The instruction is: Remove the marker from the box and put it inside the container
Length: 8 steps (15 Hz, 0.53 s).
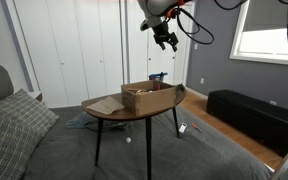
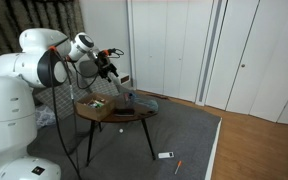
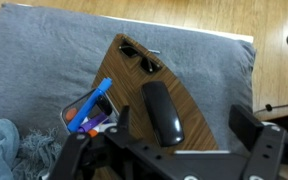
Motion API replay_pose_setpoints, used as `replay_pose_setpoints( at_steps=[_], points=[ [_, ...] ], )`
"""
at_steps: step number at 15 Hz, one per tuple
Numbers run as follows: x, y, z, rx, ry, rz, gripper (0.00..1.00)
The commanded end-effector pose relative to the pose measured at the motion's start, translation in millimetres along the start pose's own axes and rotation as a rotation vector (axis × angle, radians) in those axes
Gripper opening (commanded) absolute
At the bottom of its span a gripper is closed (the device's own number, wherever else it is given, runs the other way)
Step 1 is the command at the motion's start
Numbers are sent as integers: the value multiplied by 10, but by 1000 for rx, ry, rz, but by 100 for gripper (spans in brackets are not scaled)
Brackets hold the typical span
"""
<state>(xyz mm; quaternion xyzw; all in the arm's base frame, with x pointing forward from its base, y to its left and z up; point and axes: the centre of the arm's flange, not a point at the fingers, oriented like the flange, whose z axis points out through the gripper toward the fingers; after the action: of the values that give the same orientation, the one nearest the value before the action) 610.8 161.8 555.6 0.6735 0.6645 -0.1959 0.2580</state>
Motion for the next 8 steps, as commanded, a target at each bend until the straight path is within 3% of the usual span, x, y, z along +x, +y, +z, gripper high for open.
replay_pose_setpoints(
  at_steps=[1, 8],
  points=[
    [-32, 13, -110, 80, 147, 105, 100],
    [-96, -121, -125, 183, 297, 410, 100]
  ],
)
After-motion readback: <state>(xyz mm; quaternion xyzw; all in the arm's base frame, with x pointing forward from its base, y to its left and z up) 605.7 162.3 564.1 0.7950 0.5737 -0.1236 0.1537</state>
